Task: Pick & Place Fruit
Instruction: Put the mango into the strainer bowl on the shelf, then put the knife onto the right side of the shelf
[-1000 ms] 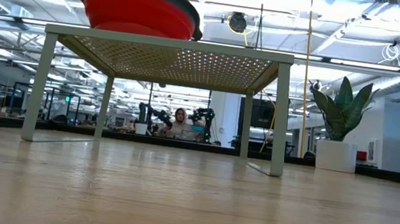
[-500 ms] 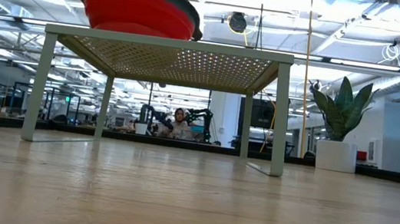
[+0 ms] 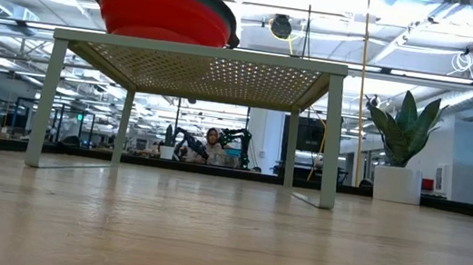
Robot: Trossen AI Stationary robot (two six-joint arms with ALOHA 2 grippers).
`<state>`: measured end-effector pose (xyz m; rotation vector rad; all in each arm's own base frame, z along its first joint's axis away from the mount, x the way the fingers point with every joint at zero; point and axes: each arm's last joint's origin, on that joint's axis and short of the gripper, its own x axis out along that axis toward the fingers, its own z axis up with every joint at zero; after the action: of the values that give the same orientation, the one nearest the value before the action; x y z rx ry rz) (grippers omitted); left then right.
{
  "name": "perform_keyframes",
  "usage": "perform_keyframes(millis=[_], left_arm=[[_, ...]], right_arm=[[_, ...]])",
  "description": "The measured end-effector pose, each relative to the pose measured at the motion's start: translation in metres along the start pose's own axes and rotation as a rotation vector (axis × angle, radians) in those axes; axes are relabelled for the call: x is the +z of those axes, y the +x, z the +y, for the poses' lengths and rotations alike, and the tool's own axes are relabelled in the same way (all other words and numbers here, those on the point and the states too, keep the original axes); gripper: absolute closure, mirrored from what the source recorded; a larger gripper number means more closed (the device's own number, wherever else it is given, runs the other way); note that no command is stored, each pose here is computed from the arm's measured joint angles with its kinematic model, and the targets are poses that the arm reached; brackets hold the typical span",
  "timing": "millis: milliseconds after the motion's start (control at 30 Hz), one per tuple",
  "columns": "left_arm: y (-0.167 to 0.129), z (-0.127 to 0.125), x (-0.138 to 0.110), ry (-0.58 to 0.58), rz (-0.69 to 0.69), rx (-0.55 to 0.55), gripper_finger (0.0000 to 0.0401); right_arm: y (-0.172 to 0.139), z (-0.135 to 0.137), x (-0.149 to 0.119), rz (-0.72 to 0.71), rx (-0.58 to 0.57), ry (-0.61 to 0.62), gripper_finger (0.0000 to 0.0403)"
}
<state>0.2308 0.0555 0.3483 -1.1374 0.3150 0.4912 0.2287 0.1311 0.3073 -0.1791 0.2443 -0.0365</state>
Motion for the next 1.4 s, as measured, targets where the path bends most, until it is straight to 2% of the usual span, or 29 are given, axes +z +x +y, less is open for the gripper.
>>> perform_keyframes(millis=[200, 367, 467, 700, 933, 1133, 1400], left_arm=[[-0.032, -0.002, 0.013, 0.01, -0.091, -0.089, 0.0127], [-0.059, -0.01, 0.013, 0.1, -0.154, -0.201, 0.0148], [-0.066, -0.013, 0.005, 0.164, -0.126, -0.225, 0.0161], [-0.049, -0.019, -0.021, 0.21, 0.02, -0.197, 0.0193], [-0.026, -0.021, -0.035, 0.247, 0.062, -0.126, 0.0219], [-0.009, -0.016, -0.038, 0.271, 0.094, -0.05, 0.0235], [-0.007, -0.011, -0.029, 0.327, 0.033, -0.005, 0.0245]], right_arm=[[-0.001, 0.002, 0.0, -0.001, 0.007, 0.027, 0.0403], [-0.001, 0.002, 0.0, -0.001, 0.007, 0.033, 0.0403], [-0.001, 0.002, 0.0, -0.001, 0.006, 0.03, 0.0403], [-0.001, 0.001, 0.0, -0.001, 0.005, 0.023, 0.0403], [0.0, 0.001, 0.0, -0.003, 0.001, 0.025, 0.0403], [0.002, -0.002, 0.0, -0.004, -0.014, 0.032, 0.0403], [0.002, -0.004, 0.0, -0.003, -0.02, 0.034, 0.0403]])
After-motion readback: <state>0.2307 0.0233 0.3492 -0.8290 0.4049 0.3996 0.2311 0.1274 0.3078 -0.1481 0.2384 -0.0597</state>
